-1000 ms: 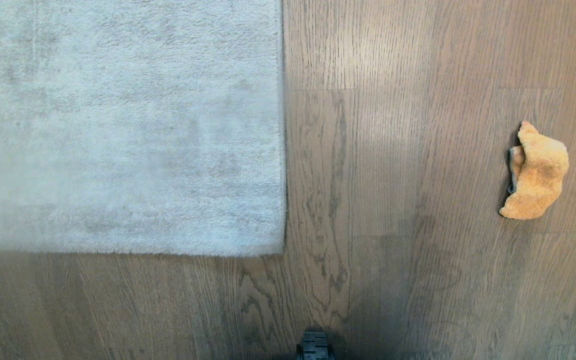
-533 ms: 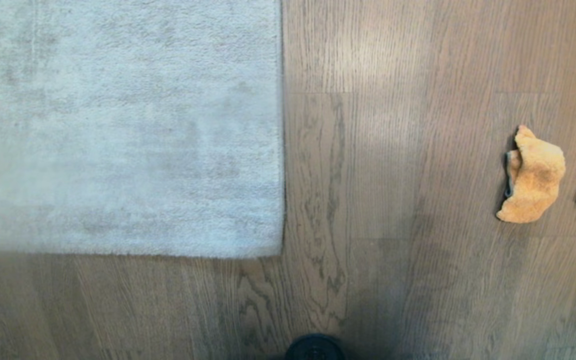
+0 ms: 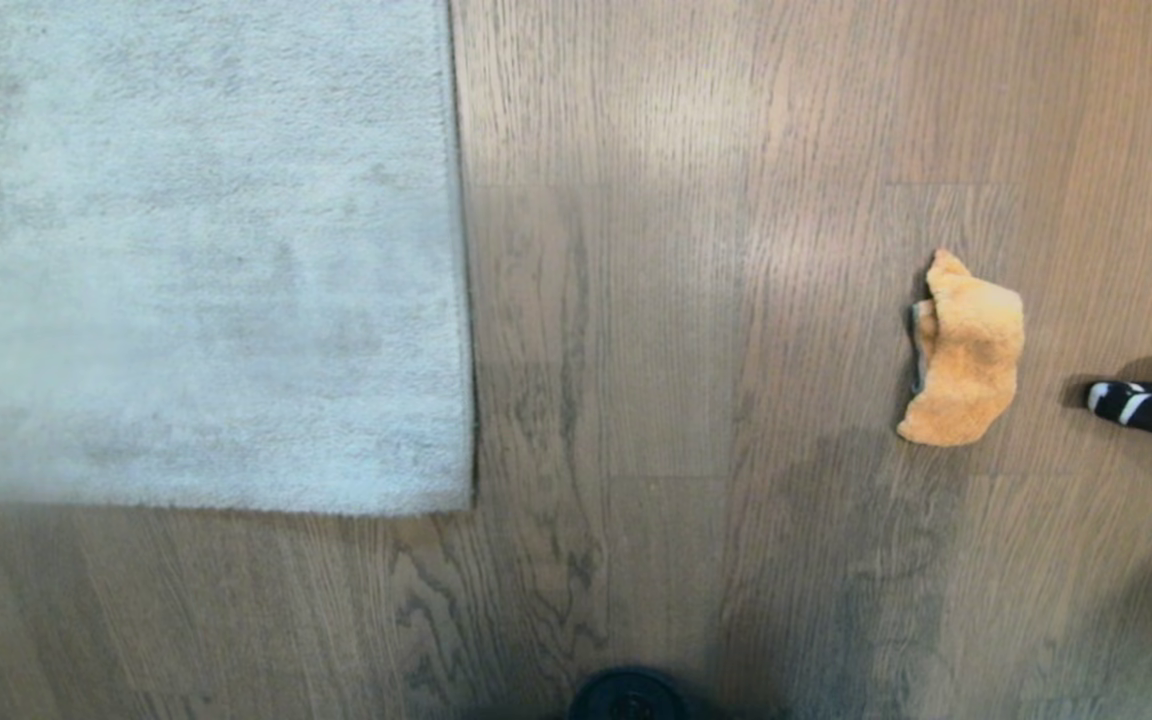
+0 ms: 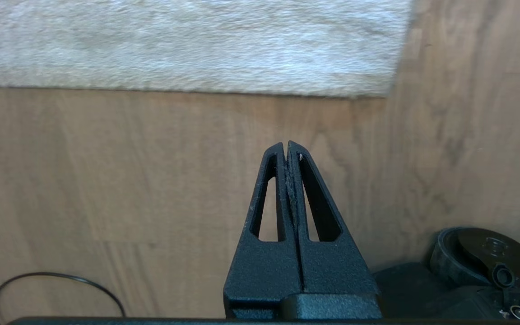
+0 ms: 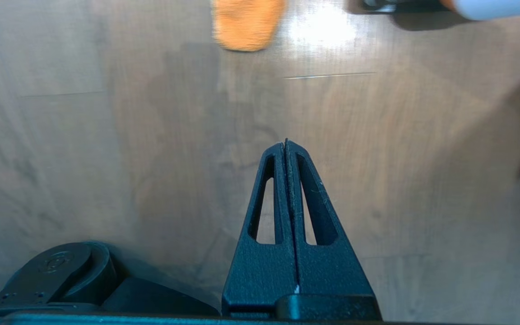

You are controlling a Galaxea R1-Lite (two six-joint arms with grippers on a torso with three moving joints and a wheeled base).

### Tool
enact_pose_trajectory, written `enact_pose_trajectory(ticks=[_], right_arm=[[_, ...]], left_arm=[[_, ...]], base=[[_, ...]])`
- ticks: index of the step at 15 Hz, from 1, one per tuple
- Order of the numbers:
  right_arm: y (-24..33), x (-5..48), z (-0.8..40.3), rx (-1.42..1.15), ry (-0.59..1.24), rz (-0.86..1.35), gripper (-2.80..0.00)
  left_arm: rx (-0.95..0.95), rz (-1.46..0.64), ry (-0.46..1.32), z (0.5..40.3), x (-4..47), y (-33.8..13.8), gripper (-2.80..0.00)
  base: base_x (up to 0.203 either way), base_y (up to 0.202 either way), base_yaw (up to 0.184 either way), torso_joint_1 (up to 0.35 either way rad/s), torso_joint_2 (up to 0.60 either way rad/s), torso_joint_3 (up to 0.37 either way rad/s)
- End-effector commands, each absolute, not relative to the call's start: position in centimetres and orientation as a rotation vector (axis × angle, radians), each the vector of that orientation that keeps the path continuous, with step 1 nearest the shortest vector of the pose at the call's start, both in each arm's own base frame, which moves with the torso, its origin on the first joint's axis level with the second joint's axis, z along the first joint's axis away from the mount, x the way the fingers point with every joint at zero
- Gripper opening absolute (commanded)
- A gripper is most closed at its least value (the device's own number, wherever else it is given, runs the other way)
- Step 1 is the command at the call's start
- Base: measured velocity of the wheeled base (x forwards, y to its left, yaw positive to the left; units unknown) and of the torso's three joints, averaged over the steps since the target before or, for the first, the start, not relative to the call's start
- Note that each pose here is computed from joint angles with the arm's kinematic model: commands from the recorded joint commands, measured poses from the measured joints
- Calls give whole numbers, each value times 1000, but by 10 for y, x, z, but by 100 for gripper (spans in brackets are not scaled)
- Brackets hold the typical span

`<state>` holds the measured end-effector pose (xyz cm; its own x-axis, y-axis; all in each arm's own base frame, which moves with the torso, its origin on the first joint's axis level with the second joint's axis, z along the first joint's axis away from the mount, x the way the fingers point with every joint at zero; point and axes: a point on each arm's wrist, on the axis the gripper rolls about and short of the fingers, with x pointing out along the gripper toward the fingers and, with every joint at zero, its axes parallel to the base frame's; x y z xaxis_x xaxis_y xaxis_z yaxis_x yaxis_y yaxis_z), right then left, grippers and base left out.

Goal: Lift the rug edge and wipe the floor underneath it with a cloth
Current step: Lift up the carpet

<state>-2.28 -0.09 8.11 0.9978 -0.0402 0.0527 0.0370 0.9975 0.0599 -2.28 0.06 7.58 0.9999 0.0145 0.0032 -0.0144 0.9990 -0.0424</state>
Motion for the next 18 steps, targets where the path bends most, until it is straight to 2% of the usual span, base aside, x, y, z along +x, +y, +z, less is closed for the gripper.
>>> enact_pose_trajectory(ticks=[1, 5, 18], right_arm=[[-1, -23, 81, 59, -55, -38, -280], [-1, -23, 81, 59, -55, -39, -280], [-1, -23, 81, 59, -55, -40, -280]], left_arm=[[-43, 15, -3, 76, -23, 1, -280], [-43, 15, -3, 76, -23, 1, -280], [-41, 15, -2, 76, -23, 1, -280]], base=[[0, -193, 3, 10, 3, -2], [0, -145, 0, 4, 2, 5], [0, 0, 0, 0, 0, 0]])
